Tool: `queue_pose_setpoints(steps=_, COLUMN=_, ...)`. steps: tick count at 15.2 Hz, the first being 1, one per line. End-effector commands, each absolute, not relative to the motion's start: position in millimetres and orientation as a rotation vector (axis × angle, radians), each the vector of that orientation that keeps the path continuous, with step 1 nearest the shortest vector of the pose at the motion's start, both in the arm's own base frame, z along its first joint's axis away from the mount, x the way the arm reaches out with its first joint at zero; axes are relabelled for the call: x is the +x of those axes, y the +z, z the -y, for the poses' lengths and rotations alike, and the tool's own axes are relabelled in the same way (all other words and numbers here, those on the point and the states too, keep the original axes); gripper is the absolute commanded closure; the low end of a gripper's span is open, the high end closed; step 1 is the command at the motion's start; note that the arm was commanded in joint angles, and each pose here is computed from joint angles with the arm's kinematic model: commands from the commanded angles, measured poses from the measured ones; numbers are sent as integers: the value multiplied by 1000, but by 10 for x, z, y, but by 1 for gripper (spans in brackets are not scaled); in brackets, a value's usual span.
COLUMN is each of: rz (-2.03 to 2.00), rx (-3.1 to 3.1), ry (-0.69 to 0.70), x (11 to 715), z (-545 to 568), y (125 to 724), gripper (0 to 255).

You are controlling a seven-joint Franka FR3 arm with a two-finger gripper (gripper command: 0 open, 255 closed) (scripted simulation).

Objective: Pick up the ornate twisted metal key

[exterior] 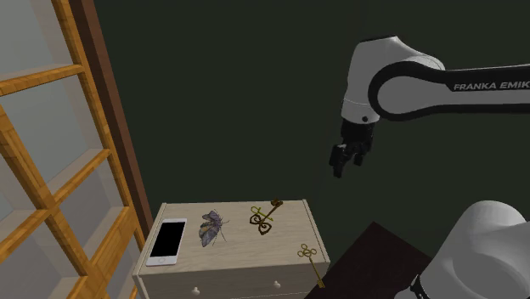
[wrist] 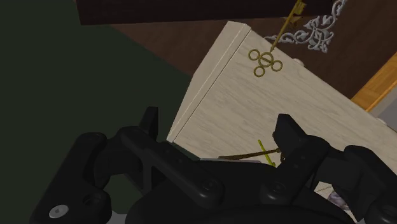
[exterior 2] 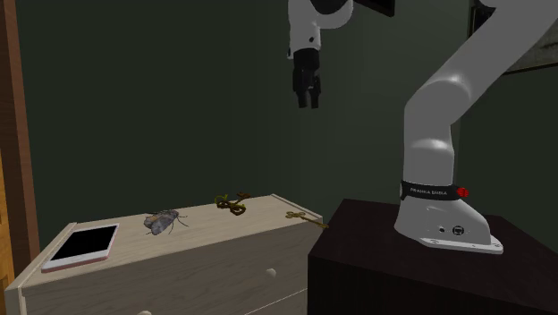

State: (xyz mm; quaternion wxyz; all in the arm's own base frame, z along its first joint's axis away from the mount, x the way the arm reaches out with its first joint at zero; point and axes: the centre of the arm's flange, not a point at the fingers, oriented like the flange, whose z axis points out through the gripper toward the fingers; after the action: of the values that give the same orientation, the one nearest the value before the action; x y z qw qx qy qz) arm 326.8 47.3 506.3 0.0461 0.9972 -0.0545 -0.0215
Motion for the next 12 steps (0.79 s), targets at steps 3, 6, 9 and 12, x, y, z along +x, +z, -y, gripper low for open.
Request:
queue_pose_setpoints(steps=3, rz=204, rx=3058, ry=-7, x=3435, z=-651, y=4650, gripper=0)
queue_pose_setpoints(steps=6, rz=231, rx=3067, ry=34, x=3563, z=-801, y=4332, gripper=0)
queue_pose_setpoints(steps=9, rz=259, rx=3074, ry=76, x=3703, z=-951, y=4020, gripper=0)
queue_pose_setpoints(steps=12, rz=286, rx=3082, ry=117, x=3853, z=-1102, y=3713, gripper=0)
